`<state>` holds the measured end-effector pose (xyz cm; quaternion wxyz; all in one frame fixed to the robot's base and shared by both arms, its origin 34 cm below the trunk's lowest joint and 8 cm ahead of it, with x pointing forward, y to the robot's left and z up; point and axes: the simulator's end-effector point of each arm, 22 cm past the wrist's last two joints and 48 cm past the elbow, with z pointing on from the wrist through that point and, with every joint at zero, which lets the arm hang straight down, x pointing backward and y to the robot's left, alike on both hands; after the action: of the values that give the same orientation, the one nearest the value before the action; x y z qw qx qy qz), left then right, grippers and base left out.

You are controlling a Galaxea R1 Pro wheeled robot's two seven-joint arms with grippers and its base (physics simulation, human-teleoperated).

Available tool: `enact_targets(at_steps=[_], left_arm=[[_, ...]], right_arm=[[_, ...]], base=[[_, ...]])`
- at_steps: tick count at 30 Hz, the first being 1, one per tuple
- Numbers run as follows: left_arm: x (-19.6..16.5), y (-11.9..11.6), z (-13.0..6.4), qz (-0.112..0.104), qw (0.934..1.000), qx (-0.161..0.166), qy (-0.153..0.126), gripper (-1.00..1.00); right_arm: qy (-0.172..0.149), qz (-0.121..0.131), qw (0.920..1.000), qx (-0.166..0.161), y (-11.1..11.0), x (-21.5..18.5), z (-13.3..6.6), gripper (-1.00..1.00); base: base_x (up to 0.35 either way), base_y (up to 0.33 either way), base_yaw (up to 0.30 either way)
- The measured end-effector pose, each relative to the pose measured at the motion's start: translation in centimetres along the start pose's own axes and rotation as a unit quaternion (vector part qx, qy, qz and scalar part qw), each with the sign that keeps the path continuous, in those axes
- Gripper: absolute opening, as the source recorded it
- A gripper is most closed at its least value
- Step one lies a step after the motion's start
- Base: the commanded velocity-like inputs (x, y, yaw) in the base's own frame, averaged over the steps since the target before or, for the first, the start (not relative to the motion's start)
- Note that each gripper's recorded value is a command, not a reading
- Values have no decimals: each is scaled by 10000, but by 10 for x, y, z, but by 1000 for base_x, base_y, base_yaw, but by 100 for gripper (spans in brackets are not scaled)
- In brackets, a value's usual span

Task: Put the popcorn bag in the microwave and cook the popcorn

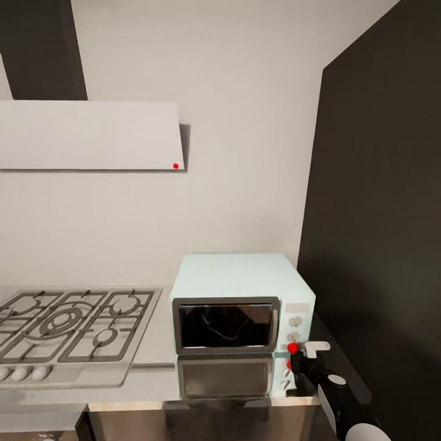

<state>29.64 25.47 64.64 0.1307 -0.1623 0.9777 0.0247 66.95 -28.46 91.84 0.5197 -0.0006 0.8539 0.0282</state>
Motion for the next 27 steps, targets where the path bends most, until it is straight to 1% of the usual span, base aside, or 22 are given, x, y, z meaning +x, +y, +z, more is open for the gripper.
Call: enact_targets(at_steps=[9, 11, 19, 25, 27], left_arm=[[0, 0, 0, 2, 10000, -3, 8, 100], [0, 0, 1, 2, 10000, -3, 13, 100], [2, -5, 0, -3, 10000, 22, 24, 100], [2, -5, 0, 2, 10000, 25, 24, 100], [2, -5, 0, 3, 10000, 25, 25, 100]], right_arm=[[30, -9, 10000, 6, 0, 3, 1, -100], [-1, 14, 10000, 3, 0, -1, 2, -100], [-78, -41, 10000, -29, 1, -9, 2, -100], [-372, -125, 9992, 23, -2, -42, 0, -100], [-442, -125, 9989, 96, -8, -57, -2, -100]], base=[[-17, 0, 0], [-290, 0, 0], [-340, 0, 0], [-346, 0, 0], [-346, 0, 0]])
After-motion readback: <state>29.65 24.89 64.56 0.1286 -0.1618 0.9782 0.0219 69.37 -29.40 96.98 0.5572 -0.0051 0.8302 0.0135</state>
